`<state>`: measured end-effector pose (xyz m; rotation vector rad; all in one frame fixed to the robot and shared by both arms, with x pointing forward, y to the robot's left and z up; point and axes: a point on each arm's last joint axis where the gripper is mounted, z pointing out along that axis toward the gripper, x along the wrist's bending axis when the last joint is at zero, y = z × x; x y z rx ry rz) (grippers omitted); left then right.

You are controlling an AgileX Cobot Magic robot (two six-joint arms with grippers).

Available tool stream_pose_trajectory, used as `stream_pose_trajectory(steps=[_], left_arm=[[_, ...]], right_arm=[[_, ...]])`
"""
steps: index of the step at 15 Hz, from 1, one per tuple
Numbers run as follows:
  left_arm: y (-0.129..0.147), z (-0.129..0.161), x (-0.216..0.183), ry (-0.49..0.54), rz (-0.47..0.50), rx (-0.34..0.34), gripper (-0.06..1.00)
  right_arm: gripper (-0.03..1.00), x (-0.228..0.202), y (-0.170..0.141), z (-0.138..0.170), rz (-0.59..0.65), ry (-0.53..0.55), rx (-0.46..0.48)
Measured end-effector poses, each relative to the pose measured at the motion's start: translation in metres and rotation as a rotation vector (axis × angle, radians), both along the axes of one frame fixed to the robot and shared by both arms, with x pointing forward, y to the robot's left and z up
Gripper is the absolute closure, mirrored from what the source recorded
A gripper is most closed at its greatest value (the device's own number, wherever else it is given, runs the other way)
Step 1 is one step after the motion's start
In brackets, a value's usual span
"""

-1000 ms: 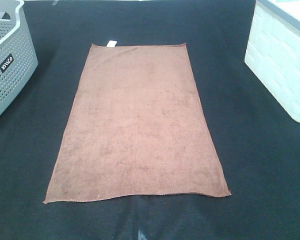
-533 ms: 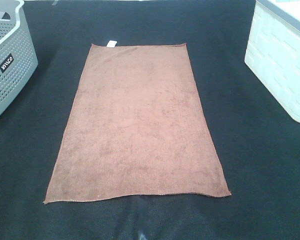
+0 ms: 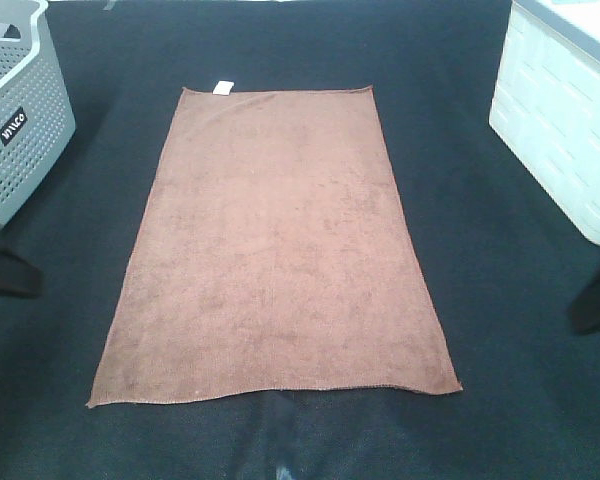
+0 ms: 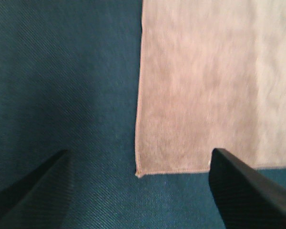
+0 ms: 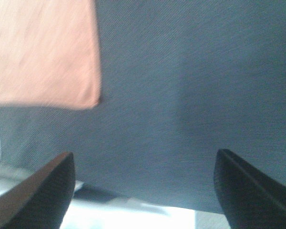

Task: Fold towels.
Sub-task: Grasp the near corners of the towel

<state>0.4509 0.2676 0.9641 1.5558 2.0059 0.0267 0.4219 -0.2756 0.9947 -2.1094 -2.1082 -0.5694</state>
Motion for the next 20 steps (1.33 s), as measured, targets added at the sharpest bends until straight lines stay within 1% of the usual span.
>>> stream_pose_trajectory(steps=[2,4,5,8,10,14,16,18,20], left_arm=[[-0.004,-0.020,0.018,0.072,-0.026,-0.037,0.21],[-0.008,-0.037,0.028,0.104,-0.047,-0.075,0.21],[-0.011,-0.049,0.032,0.121,-0.064,-0.099,0.21],[-0.014,-0.067,0.038,0.122,-0.085,-0.131,0.21],[-0.016,-0.081,0.042,0.117,-0.109,-0.136,0.21],[-0.018,-0.097,0.044,0.137,-0.113,-0.159,0.21],[-0.021,-0.102,0.047,0.140,-0.118,-0.202,0.21],[-0.029,-0.105,0.052,0.133,-0.148,-0.215,0.21],[-0.046,-0.106,0.057,0.125,-0.210,-0.216,0.21]], right_arm=[[0.21,0.017,0.007,-0.020,0.031,0.040,0.088],[0.21,0.031,0.010,-0.037,0.037,0.043,0.141],[0.21,0.041,0.013,-0.051,0.040,0.045,0.184],[0.21,0.053,0.019,-0.071,0.059,0.049,0.263],[0.21,0.060,0.022,-0.085,0.066,0.040,0.313],[0.21,0.065,0.024,-0.102,0.064,0.052,0.341],[0.21,0.069,0.025,-0.116,0.055,0.056,0.357],[0.23,0.070,0.040,-0.123,0.085,0.050,0.368],[0.28,0.073,0.056,-0.127,0.064,0.049,0.381]])
